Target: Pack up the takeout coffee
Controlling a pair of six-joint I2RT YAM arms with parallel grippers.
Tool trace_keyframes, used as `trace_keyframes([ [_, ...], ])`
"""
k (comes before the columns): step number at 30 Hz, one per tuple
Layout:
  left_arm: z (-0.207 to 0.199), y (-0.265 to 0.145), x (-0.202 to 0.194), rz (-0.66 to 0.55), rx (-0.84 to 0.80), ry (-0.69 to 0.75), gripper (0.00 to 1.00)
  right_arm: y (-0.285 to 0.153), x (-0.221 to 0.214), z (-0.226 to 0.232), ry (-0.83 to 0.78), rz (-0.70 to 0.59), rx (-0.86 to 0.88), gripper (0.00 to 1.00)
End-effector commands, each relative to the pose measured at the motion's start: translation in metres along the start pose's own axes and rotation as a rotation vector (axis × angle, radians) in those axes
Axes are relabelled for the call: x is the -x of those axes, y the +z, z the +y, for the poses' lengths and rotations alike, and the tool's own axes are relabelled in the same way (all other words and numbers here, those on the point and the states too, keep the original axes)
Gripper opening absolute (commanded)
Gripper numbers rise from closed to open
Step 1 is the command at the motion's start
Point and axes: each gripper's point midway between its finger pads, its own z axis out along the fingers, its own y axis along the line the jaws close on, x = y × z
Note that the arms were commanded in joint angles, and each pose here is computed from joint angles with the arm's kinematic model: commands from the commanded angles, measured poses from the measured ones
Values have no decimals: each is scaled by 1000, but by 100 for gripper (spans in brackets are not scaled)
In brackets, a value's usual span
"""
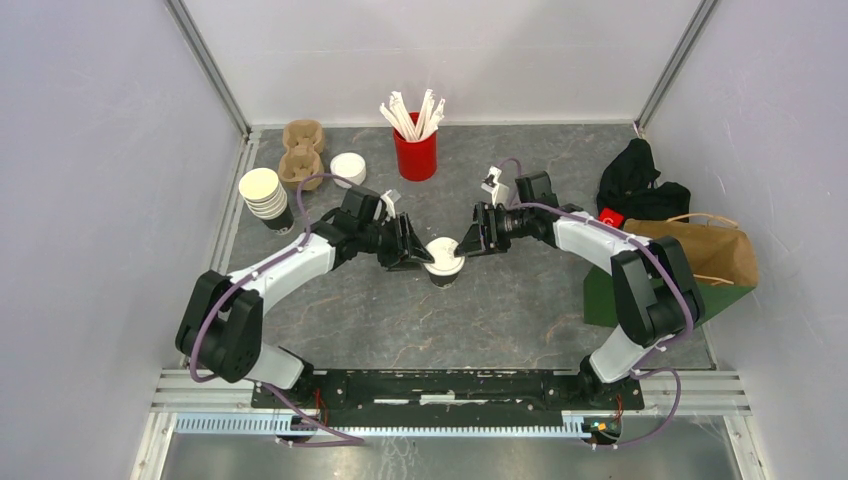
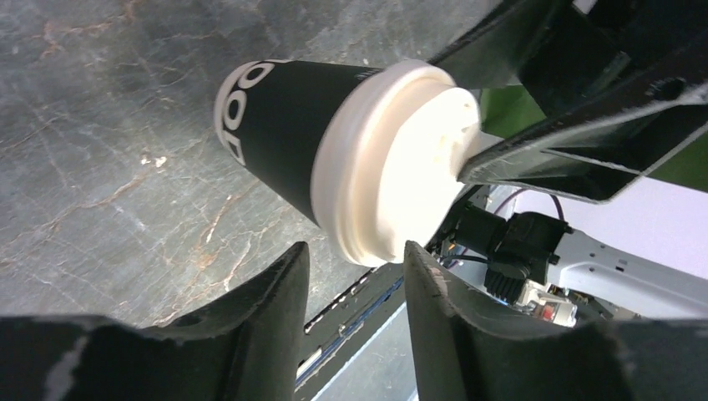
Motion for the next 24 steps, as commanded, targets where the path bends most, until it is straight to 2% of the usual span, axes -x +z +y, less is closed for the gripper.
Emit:
trace_keyframes([
  [1,24,7,-6,6,85,-28,50,1,0,-6,-24,-22,-31,71],
  [6,88,16,-28,41,289,-49,42,9,-22,-40,16,3,-108,71],
  [9,103,19,-40,60,302,-58,40,10,-32,-43,38,27,-88,70],
  [11,93,16,-35,39,277,-31,41,8,-24,-32,15,5,-56,70],
  [13,72,10,-23,7,220,3,46,3,-11,-20,-5,-16,-38,71],
  [19,-10,-10,7,-63,-32,34,74,-2,3,1,-17,-44,15,72],
  [21,-19,-15,10,-80,-69,10,75,-2,3,1,-19,-45,15,72],
  [24,-11,-18,7,-85,-61,-53,62,-1,2,0,-19,-42,16,72],
])
